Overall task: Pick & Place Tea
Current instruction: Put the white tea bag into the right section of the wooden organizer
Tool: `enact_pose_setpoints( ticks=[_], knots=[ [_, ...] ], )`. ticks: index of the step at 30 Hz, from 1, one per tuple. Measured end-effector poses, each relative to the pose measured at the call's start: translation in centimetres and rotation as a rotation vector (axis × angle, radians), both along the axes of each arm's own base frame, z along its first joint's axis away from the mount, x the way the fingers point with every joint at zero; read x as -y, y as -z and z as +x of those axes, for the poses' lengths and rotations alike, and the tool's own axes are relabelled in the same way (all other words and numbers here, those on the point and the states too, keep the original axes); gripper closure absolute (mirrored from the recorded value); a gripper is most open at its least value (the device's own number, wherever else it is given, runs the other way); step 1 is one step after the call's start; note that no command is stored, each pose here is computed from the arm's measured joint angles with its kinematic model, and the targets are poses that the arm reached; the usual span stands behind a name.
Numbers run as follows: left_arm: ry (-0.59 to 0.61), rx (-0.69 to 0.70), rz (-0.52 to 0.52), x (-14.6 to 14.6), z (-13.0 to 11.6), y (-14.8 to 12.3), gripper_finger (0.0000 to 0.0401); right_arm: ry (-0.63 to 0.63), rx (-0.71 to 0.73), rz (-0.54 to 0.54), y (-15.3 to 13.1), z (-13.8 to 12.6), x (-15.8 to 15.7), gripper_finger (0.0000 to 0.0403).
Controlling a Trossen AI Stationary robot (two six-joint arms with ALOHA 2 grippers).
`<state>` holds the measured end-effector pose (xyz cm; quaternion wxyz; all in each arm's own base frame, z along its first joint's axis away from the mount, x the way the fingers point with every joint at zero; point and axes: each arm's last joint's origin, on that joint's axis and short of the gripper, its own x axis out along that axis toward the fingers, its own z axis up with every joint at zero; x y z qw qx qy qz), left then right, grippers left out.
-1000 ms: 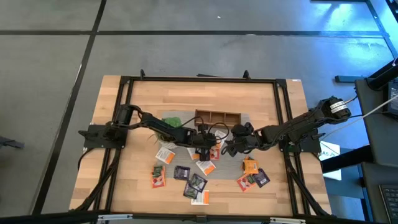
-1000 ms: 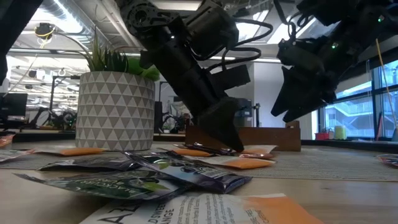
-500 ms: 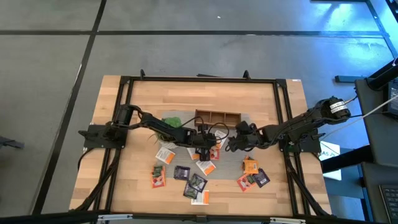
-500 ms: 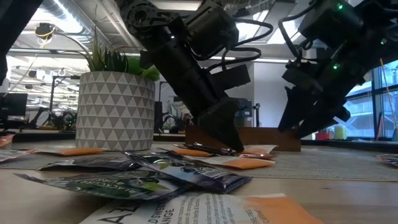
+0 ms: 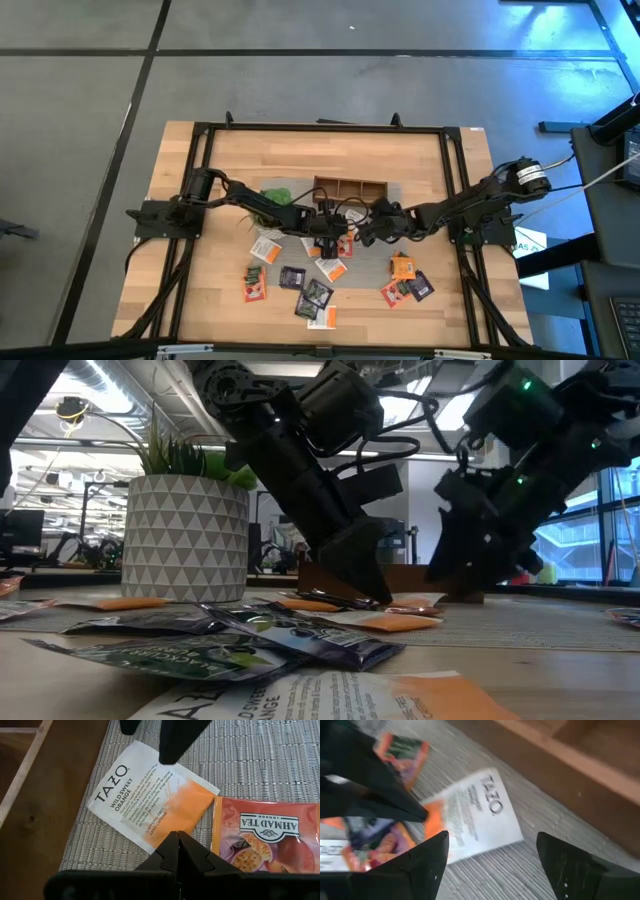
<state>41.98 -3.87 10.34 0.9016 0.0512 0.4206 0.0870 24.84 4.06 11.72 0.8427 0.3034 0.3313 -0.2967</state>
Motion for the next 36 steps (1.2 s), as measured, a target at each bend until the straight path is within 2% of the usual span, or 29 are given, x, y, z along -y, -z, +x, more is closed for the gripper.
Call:
enact_pose_setpoints(
  ticks=[4,17,26,36],
  knots=[
    [0.000,0.014,-0.002,0.00,0.15,0.16,0.0398,0.012,-0.010,0.041,0.69,0.27,0.23,0.0102],
    [0.001,0.013,-0.004,-0.01,0.15,0.19,0.0399,-0.043,0.029,0.041,0.66,0.84,0.09,0.0112],
    [0.002,0.009,-0.003,0.02,0.11,0.25,0.0399,-0.087,0.041,0.024,0.32,0.94,0.01,0.0178],
    [0.003,0.008,-0.004,0.02,0.11,0.25,0.0399,-0.065,0.033,-0.019,0.32,0.96,0.59,0.0255]
  ],
)
